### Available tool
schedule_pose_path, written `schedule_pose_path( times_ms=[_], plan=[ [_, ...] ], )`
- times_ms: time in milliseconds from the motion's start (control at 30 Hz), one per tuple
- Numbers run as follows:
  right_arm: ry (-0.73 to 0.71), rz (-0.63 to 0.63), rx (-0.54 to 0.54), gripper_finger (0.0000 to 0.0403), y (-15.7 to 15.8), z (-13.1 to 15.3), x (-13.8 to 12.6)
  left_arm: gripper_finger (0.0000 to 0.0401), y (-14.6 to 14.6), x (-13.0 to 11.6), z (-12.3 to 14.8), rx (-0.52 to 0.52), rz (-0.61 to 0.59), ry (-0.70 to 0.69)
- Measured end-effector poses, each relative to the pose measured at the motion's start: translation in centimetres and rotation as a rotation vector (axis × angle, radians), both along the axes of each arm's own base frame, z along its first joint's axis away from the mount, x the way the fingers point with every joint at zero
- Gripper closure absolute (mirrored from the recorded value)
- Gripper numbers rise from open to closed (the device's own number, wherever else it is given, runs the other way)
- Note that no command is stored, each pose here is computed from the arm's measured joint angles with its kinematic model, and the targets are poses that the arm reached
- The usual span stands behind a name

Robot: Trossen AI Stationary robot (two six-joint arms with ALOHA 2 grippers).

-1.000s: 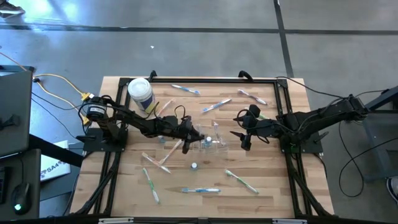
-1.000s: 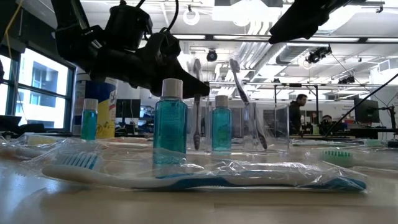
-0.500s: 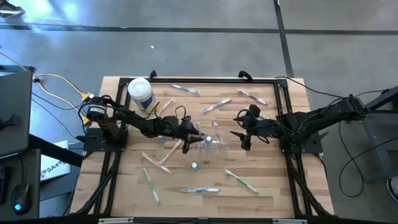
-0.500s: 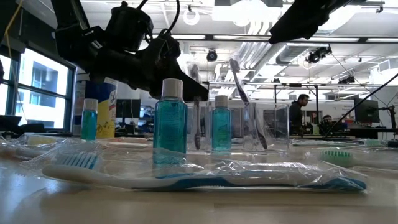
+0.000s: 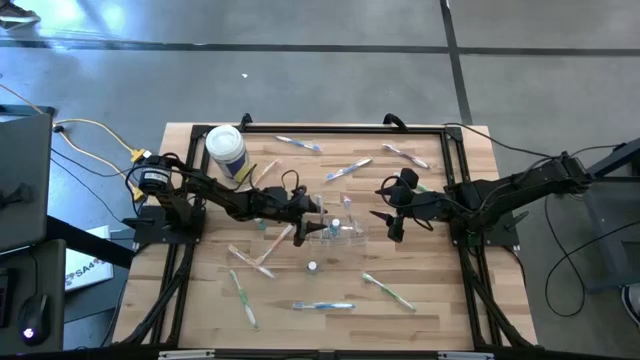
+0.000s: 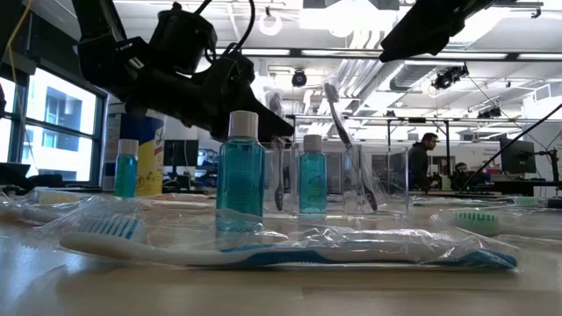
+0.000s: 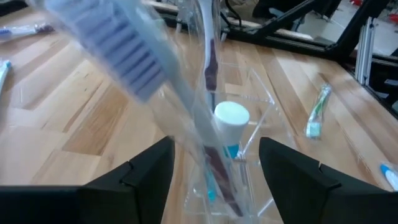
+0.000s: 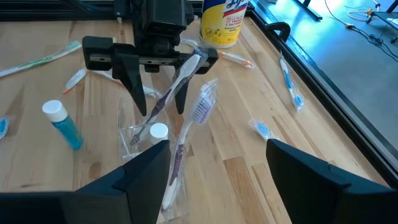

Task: Pick & Place toothbrushing station
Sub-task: Put the bottom purple toothbrush into the transparent organizer, then put the top blue mouthwash into the transparent organizer

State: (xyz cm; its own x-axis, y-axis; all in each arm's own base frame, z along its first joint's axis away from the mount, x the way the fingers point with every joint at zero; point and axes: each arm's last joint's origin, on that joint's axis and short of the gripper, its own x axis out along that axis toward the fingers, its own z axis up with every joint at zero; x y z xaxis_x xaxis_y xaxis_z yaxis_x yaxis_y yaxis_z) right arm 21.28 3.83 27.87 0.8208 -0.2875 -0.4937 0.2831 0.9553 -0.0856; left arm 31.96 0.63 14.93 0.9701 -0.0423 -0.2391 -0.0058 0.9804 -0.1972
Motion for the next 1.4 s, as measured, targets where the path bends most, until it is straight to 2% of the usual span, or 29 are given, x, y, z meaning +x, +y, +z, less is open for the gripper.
schedule_pose_path(
  times_ms=[267, 567, 733, 900, 1067, 1400],
  plan=[
    [0.0, 0.0, 0.0, 0.0144, 0.0, 0.0, 0.0, 0.0166, 0.0, -0.1, 0.1, 0.001, 0.001, 0.003],
    [0.0, 0.0, 0.0, 0.0144, 0.0, 0.0, 0.0, 0.0166, 0.0, -1.3, 2.7, 0.046, -0.004, 0.022],
    [0.0, 0.0, 0.0, 0.0144, 0.0, 0.0, 0.0, 0.0166, 0.0, -2.0, 2.7, 0.043, -0.003, 0.108],
    [0.0, 0.0, 0.0, 0.0144, 0.0, 0.0, 0.0, 0.0166, 0.1, -2.4, 2.8, 0.039, 0.043, 0.158],
    [0.0, 0.0, 0.0, 0.0144, 0.0, 0.0, 0.0, 0.0166, 0.2, -2.8, 3.6, 0.048, 0.073, 0.143],
    [0.0, 0.001, -0.001, 0.0144, 0.0, 0.0, 0.0, 0.0166, 0.2, -5.8, 6.3, 0.062, 0.111, 0.223]
  ],
)
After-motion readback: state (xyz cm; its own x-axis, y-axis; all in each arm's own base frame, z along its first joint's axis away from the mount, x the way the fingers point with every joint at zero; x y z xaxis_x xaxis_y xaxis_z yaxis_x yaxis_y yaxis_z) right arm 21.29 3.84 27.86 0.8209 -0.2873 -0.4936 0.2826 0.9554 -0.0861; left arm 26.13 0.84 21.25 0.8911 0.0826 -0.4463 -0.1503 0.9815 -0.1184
